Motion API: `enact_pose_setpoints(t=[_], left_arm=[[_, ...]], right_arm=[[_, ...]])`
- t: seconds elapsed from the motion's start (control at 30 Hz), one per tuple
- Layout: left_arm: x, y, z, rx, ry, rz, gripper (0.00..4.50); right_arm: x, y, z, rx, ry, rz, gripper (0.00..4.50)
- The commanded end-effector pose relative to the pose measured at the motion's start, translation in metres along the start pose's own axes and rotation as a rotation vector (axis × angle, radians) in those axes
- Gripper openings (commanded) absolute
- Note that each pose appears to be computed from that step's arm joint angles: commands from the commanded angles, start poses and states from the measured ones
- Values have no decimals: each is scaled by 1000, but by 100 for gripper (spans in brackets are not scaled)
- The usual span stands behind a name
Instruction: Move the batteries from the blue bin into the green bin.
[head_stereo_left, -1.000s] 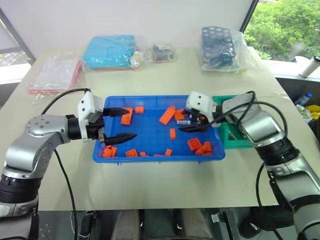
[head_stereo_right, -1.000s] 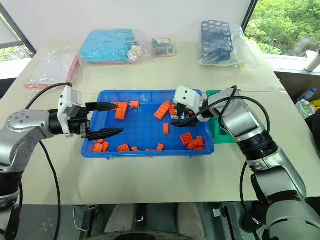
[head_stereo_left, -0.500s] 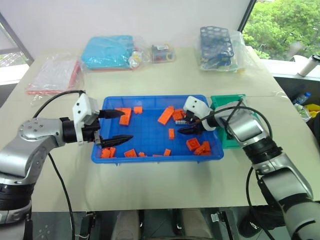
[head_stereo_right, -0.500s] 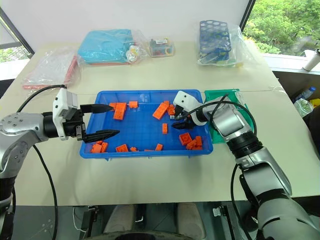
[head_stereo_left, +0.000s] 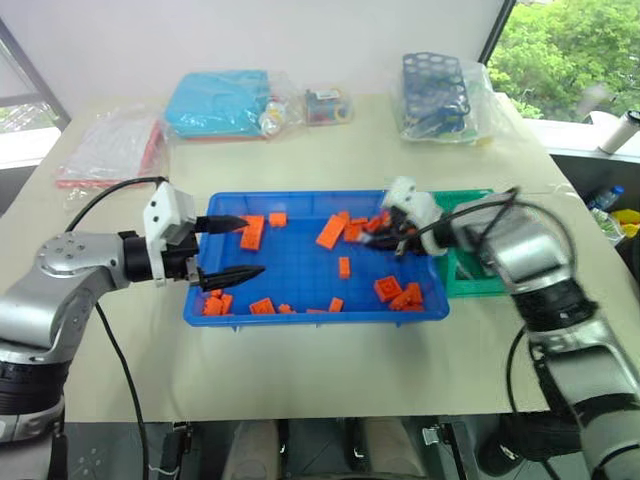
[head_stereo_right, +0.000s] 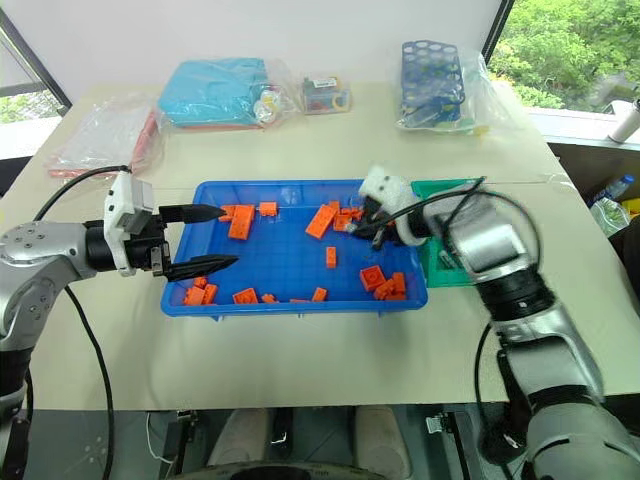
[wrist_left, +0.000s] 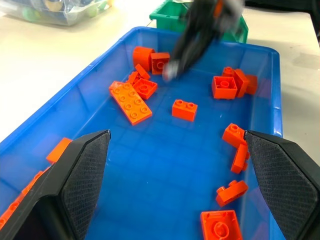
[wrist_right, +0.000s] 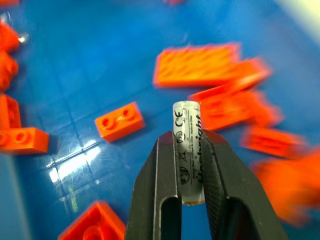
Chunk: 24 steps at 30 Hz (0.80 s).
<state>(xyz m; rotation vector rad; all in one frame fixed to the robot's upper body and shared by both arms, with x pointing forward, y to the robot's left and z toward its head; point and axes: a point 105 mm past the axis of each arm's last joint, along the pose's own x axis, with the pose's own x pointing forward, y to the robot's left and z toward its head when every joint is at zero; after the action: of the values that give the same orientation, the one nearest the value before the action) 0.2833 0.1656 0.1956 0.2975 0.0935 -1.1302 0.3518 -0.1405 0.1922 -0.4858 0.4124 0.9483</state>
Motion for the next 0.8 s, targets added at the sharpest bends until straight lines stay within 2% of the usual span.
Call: enact_pose_setpoints(t=[0.03, 0.13, 0.23, 0.3, 0.37, 0.53, 0.63, 0.7, 0.8], left_arm=[[-6, 3, 6, 36, -16, 15, 450], [-9, 5, 3, 31, -13, 23, 450], [-10, 10, 0, 22, -4, 29, 450], [-11, 14, -2, 20, 5, 32, 450], [-12, 19, -3, 22, 14, 38, 450], [-13, 34, 6, 60, 9, 53, 450], [-14, 36, 9, 68, 8, 52, 450], [-18, 35, 7, 60, 20, 53, 450], [-30, 34, 2, 31, 48, 51, 450]], right_arm=[[-70, -33, 19, 13, -57, -183, 6], [-103, -51, 2, 74, -16, -295, 6], [-118, -59, -14, 145, -8, -349, 6], [-118, -61, -15, 178, -38, -358, 116], [-116, -62, -16, 179, -39, -361, 187], [-110, -68, -33, 165, 18, -403, 438], [-114, -74, -37, 140, 29, -435, 446], [-120, -74, -37, 46, 21, -432, 446], [-128, -53, -42, -89, -16, -279, 446]])
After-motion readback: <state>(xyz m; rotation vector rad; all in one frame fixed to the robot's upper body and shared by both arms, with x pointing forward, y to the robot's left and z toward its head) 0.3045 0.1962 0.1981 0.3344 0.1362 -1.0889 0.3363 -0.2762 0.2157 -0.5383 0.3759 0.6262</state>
